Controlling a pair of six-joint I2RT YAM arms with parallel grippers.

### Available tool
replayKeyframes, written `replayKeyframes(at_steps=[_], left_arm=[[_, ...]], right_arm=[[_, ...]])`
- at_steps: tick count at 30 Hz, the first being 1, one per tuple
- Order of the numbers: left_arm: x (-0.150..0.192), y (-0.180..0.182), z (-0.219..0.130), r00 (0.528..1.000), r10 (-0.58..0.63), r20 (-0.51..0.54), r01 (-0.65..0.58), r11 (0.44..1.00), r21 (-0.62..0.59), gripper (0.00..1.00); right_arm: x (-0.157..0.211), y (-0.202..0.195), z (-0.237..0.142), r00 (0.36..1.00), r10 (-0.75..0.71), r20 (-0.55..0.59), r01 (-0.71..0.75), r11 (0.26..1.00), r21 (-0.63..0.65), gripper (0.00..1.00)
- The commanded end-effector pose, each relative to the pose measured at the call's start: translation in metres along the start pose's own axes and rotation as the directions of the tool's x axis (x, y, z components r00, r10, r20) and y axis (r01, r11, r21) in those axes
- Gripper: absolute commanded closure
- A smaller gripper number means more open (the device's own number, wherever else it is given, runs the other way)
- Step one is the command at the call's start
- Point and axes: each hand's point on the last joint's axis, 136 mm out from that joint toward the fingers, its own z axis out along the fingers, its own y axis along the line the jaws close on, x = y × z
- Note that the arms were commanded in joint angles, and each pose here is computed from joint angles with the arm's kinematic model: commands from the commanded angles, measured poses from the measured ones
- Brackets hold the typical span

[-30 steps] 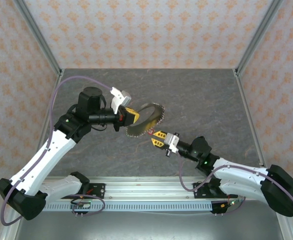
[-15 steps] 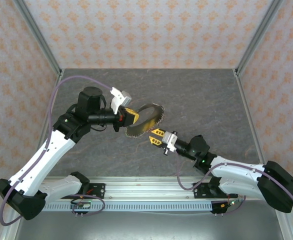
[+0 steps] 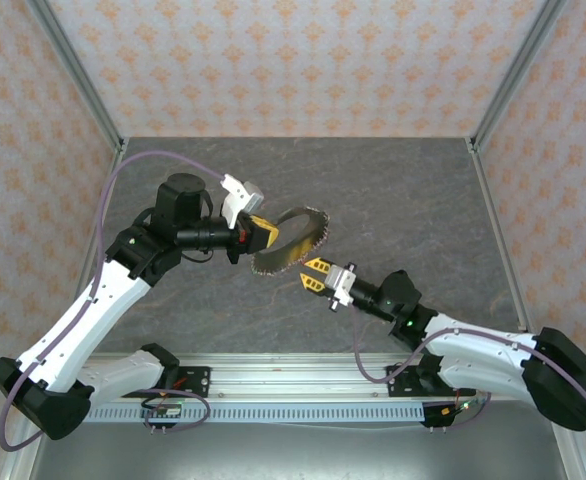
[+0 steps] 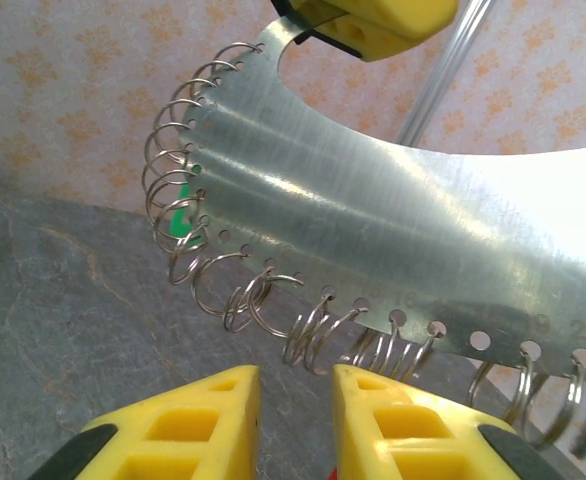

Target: Put the keys on the keyring

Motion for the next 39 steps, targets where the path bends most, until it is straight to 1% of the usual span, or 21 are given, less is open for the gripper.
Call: replayKeyframes(at_steps=[1, 7, 19, 24, 28, 36, 39], left_arm=[[-0.015, -0.008, -0.007, 0.998, 0.048, 0.032, -0.048, 0.999, -0.006, 1.0], [-0.013, -0.007, -0.006, 0.999, 0.043, 0.026, -0.043, 0.999, -0.005, 1.0], [-0.014, -0.007, -0.006, 0.999, 0.04, 0.022, -0.04, 0.999, -0.009, 1.0], [-0.013, -0.008, -0.006, 0.999, 0.039, 0.02, -0.039, 0.999, -0.007, 1.0], [-0.013, -0.008, -0.007, 0.999, 0.04, 0.02, -0.04, 0.999, -0.009, 1.0], [-0.015, -0.008, -0.008, 0.999, 0.042, 0.023, -0.041, 0.999, -0.015, 1.0], [-0.015, -0.008, -0.006, 0.999, 0.041, 0.02, -0.041, 0.999, -0.011, 1.0]], right_arm=[[-0.019, 0.0, 0.0, 0.998, -0.024, 0.05, 0.025, 0.999, -0.021, 0.76], [-0.017, -0.009, 0.002, 0.999, -0.029, 0.04, 0.027, 0.999, 0.03, 0.76], [-0.023, -0.014, 0.008, 0.997, -0.031, 0.065, 0.028, 0.998, 0.048, 0.77], [-0.021, -0.02, 0.01, 0.998, -0.042, 0.049, 0.038, 0.996, 0.077, 0.76], [-0.018, -0.024, 0.009, 0.998, -0.045, 0.033, 0.042, 0.994, 0.105, 0.78], [-0.011, -0.025, 0.009, 0.999, -0.037, 0.006, 0.036, 0.993, 0.115, 0.77], [-0.011, -0.025, 0.01, 0.999, -0.034, 0.008, 0.033, 0.993, 0.11, 0.79]])
